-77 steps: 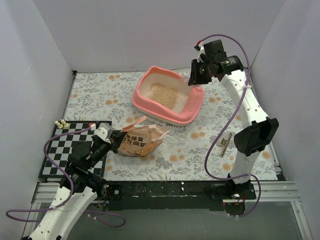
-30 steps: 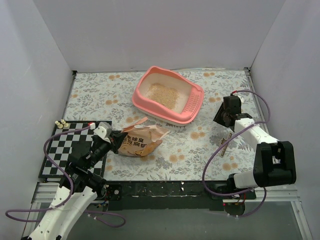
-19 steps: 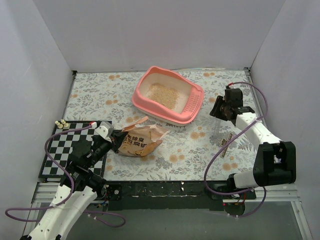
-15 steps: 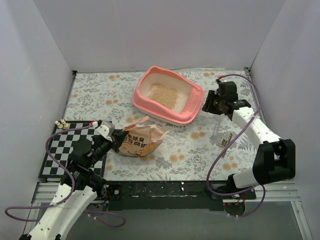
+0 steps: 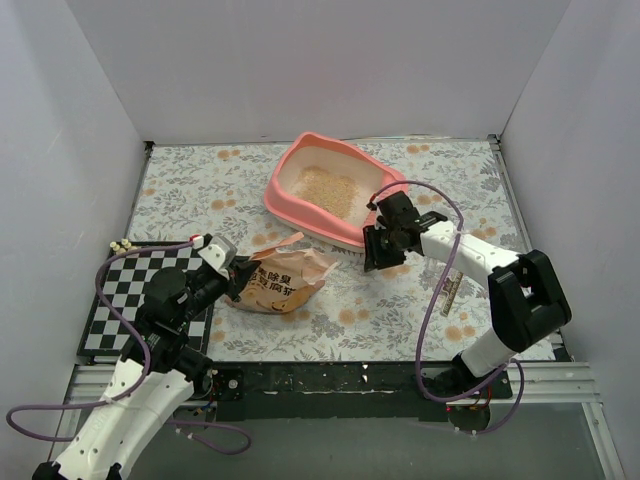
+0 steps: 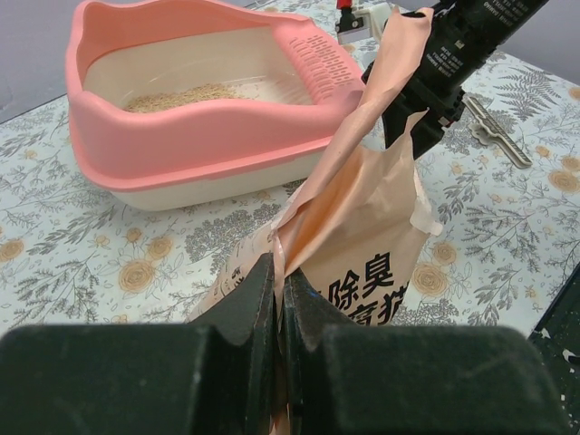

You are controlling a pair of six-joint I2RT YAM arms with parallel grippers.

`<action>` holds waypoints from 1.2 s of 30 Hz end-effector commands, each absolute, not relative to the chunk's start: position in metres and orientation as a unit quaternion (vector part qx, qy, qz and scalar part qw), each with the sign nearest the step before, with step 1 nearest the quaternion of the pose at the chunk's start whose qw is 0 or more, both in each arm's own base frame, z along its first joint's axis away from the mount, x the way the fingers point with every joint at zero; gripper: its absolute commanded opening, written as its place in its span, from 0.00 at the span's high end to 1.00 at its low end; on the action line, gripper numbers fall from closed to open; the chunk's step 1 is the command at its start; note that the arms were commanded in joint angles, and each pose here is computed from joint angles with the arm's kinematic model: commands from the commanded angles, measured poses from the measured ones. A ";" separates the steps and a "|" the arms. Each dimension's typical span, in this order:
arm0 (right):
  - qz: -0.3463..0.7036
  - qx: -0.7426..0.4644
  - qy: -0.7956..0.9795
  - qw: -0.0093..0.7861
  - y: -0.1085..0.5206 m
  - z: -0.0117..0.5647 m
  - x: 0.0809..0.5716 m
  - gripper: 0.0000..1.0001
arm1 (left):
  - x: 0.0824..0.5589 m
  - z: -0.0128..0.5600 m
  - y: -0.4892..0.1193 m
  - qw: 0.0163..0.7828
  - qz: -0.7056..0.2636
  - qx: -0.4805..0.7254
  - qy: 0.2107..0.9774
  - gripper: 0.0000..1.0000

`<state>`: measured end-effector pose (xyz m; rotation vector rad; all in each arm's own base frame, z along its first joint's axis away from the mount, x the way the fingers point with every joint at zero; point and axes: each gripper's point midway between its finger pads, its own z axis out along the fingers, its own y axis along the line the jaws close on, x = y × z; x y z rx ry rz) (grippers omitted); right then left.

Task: Fill the litter box with clean litter

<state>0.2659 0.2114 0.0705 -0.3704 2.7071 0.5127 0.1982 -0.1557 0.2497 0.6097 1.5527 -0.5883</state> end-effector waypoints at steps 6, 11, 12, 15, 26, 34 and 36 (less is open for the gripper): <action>0.133 -0.072 0.946 0.287 0.212 0.072 0.328 0.52 | 0.178 0.316 -0.182 0.678 -0.316 0.337 0.572 1.00; 0.152 -0.056 0.936 0.312 0.218 0.075 0.364 0.51 | 0.174 0.324 -0.201 0.649 -0.358 0.371 0.560 1.00; 0.160 -0.053 0.934 0.316 0.218 0.074 0.372 0.51 | 0.173 0.326 -0.204 0.645 -0.364 0.377 0.556 1.00; 0.171 -0.057 0.926 0.333 0.217 0.071 0.388 0.51 | 0.175 0.331 -0.212 0.641 -0.375 0.396 0.541 1.00; 0.244 -0.166 0.861 0.414 0.201 0.149 0.389 0.46 | 0.189 0.318 -0.241 0.594 -0.391 0.491 0.503 1.00; 0.325 -0.358 0.752 0.449 0.214 0.176 0.333 0.41 | 0.174 0.318 -0.241 0.557 -0.409 0.525 0.496 1.00; 0.325 -0.394 0.731 0.452 0.210 0.171 0.320 0.41 | 0.167 0.323 -0.238 0.560 -0.409 0.524 0.495 1.00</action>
